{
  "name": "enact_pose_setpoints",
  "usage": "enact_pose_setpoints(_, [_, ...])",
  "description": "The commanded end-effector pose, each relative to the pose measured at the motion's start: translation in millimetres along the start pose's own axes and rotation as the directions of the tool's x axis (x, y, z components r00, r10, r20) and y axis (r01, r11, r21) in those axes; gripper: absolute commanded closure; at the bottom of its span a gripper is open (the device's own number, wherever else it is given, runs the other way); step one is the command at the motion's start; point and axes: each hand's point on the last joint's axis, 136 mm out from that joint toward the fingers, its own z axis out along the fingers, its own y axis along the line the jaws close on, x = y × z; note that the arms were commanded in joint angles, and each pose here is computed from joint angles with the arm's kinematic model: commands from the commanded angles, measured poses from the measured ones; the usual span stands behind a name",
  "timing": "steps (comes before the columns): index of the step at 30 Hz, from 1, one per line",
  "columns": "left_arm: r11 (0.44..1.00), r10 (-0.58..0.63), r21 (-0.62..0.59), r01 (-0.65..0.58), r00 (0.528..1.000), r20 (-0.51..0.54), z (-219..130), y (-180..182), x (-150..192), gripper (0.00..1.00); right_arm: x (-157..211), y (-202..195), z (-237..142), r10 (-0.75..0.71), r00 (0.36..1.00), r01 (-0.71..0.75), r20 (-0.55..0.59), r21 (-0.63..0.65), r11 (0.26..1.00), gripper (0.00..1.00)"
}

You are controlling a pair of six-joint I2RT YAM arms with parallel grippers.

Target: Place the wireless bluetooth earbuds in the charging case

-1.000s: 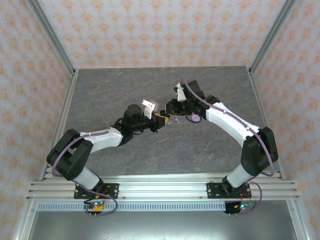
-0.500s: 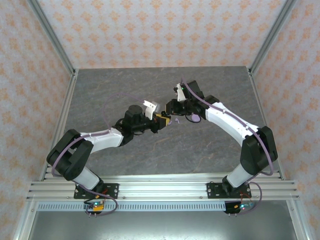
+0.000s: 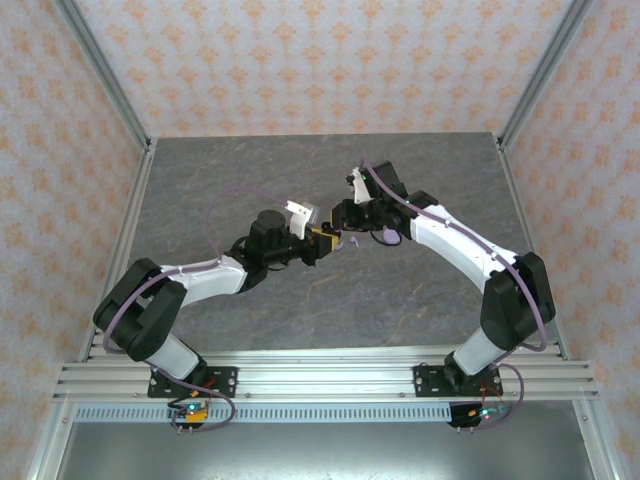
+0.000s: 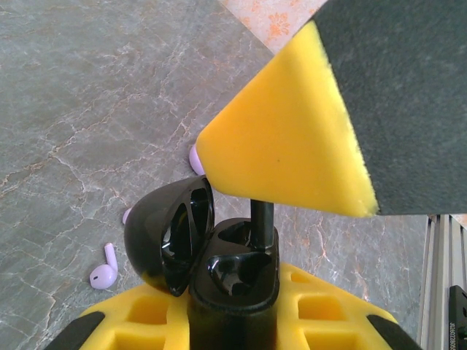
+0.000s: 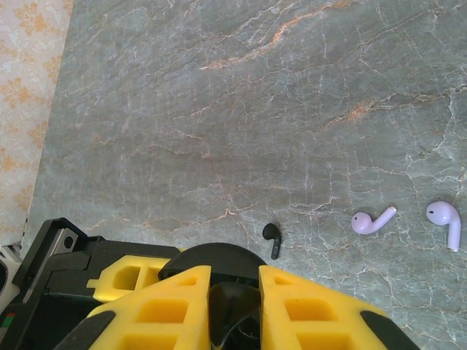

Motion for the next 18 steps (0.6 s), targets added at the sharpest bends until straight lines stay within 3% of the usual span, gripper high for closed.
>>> enact_pose_setpoints(1, [1.0,0.019,-0.004,-0.018,0.996,0.084,-0.3,-7.6,-29.6,0.91,18.2,2.1,-3.0,-0.014,0.998,0.014,-0.053,0.01,1.0,0.79])
enact_pose_setpoints(11, [1.0,0.017,-0.013,-0.016,0.995,0.099,-0.3,-7.8,-35.8,0.91,23.2,8.2,-4.6,-0.022,0.996,0.02,-0.081,-0.021,1.0,0.74])
enact_pose_setpoints(16, [0.999,0.035,-0.01,-0.034,0.995,0.092,-1.3,-9.1,-35.3,0.91,20.1,10.6,-10.9,-0.028,0.998,0.027,-0.062,-0.019,0.999,0.56])
enact_pose_setpoints(18, [0.999,0.046,-0.017,-0.045,0.995,0.088,-2.6,-8.8,-34.7,0.91,16.8,10.8,-14.9,-0.028,0.999,0.028,-0.043,-0.01,1.0,0.54])
